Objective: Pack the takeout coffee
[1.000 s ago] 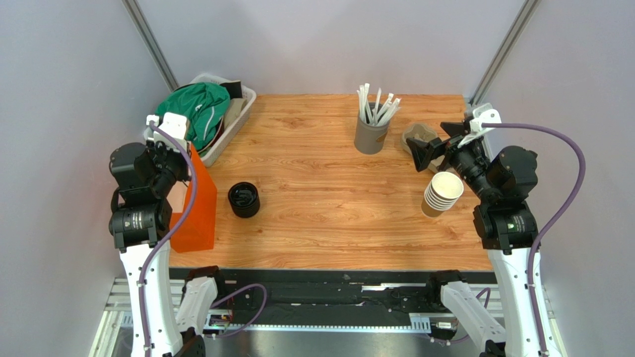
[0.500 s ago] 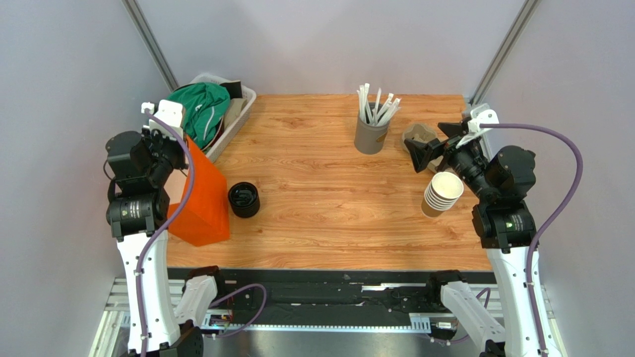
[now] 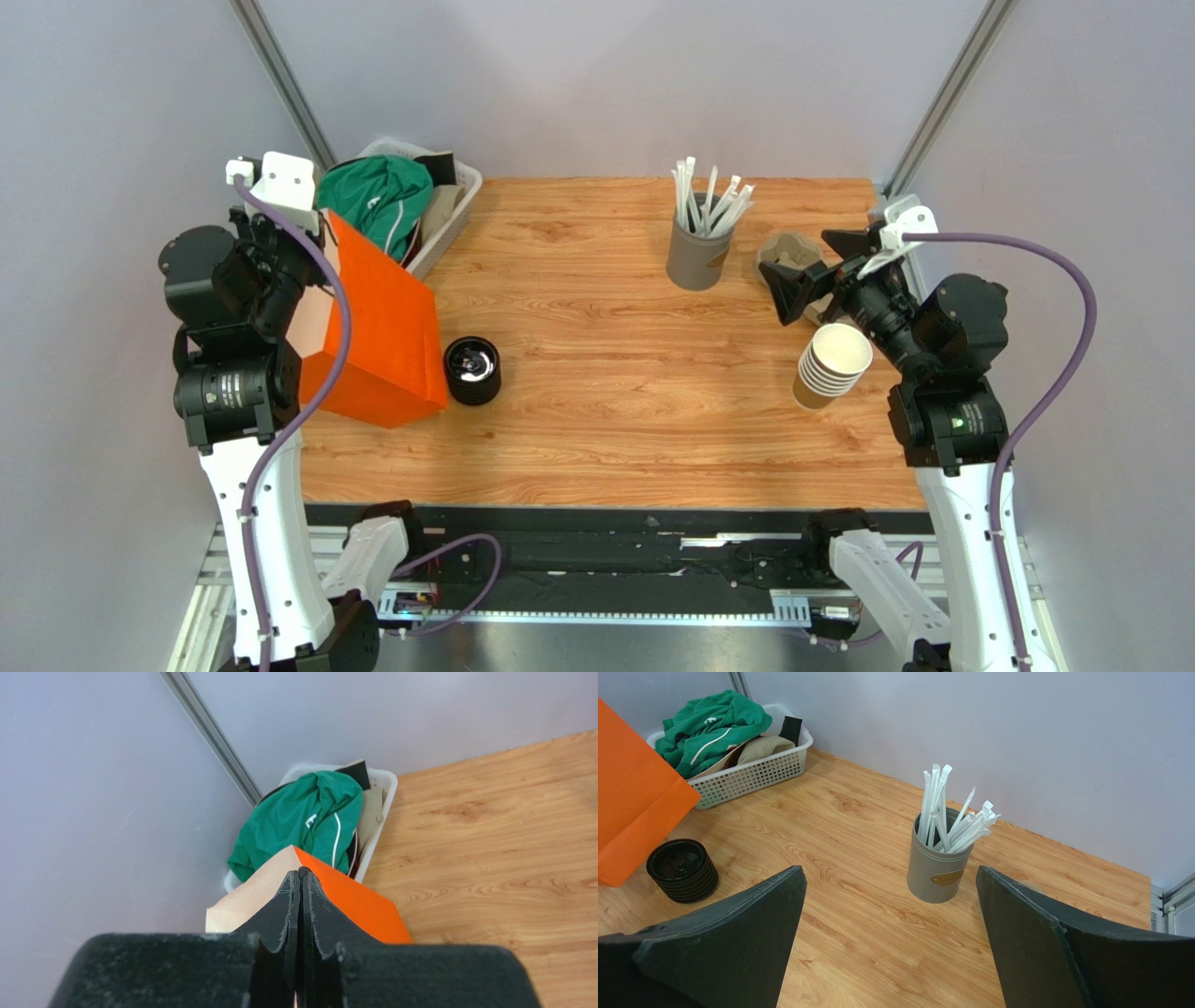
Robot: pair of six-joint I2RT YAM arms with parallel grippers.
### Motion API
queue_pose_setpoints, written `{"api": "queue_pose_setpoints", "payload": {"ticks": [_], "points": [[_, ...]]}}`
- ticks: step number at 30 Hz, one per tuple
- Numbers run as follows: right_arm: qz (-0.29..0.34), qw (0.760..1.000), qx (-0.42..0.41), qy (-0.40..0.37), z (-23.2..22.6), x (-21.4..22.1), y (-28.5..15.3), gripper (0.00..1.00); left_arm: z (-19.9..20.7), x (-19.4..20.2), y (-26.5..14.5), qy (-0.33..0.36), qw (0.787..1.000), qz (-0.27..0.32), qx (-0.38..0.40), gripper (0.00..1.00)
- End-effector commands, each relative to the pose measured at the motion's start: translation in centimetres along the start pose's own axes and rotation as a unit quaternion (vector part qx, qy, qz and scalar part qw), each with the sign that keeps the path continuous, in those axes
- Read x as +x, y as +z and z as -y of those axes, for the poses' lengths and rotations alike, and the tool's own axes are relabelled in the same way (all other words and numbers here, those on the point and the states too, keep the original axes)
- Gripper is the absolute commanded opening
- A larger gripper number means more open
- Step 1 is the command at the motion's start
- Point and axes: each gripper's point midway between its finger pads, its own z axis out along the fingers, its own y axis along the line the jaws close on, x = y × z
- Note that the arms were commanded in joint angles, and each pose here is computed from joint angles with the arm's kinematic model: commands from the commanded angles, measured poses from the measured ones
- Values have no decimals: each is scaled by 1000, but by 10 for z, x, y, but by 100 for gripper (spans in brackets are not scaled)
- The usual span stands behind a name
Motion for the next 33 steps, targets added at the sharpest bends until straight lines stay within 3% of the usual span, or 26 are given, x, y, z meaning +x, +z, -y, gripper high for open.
{"api": "queue_pose_setpoints", "payload": {"ticks": [1,10,18,33], "points": [[15,1000,-3,-3,0,-6,3,99,-11,-45,-11,12,998,58,-12,0],[14,1000,1,-2,3,-4,4,99,1,-89,-26,4,994,102,36,0],[20,1000,19,-4,9,-7,3,99,43,-112,-38,-28,980,131,148,0],[28,996,85,0,35,-9,1,99,120,-101,18,-18,977,54,205,0]]}}
